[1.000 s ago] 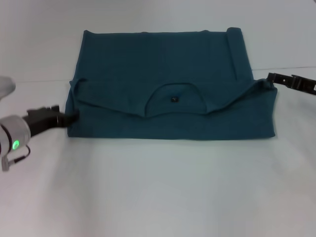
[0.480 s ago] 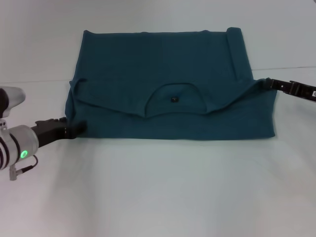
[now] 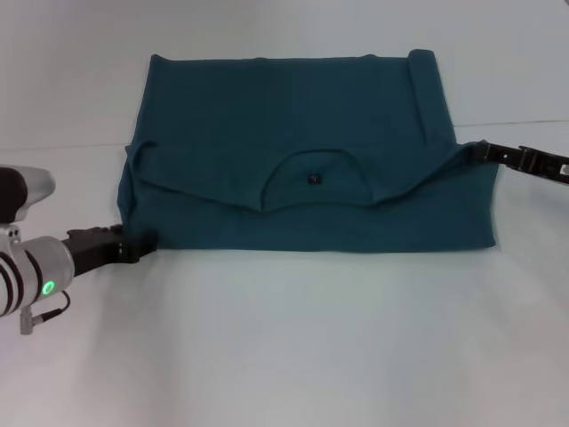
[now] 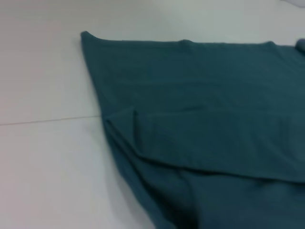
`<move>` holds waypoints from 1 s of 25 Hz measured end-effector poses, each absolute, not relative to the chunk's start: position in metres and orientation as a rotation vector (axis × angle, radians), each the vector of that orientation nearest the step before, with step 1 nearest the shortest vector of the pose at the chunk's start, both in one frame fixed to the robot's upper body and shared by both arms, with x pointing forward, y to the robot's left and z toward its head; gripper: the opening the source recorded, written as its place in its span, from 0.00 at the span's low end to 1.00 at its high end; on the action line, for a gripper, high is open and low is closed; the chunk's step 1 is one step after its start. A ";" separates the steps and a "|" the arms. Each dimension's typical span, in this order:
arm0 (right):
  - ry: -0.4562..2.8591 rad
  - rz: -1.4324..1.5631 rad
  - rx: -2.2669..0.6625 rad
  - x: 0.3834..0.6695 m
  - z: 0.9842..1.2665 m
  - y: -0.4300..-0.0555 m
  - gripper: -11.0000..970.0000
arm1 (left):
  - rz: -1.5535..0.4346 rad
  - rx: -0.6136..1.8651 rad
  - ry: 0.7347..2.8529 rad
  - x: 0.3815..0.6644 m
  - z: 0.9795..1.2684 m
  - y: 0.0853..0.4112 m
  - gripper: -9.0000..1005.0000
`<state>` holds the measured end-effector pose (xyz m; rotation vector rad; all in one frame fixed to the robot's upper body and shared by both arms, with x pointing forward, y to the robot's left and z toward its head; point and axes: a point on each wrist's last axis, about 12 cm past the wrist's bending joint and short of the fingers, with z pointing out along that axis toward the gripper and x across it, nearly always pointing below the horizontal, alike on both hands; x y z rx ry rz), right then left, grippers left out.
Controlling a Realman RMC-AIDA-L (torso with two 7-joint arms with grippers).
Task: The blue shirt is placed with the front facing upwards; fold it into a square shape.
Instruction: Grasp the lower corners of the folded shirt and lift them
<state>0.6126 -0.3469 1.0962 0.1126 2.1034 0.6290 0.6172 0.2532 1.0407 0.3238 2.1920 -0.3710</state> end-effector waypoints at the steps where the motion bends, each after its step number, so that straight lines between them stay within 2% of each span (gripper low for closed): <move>1: 2.104 0.631 0.112 0.613 1.096 -0.347 0.81 | -0.370 0.345 2.194 0.617 1.040 0.251 0.62; 5: 2.106 0.638 0.105 0.613 1.096 -0.345 0.80 | -0.362 0.365 2.193 0.618 1.041 0.249 0.62; 10: 2.110 0.650 0.102 0.612 1.096 -0.344 0.80 | -0.362 0.357 2.189 0.620 1.042 0.249 0.48; 15: 2.115 0.686 0.071 0.609 1.097 -0.342 0.80 | -0.377 0.359 2.183 0.620 1.044 0.247 0.29; 21: 2.229 0.695 -0.180 0.598 1.112 -0.347 0.81 | -0.418 0.362 2.173 0.620 1.047 0.242 0.04; 25: 2.389 0.606 -0.205 0.597 1.123 -0.352 0.82 | -0.441 0.347 2.169 0.620 1.049 0.242 0.04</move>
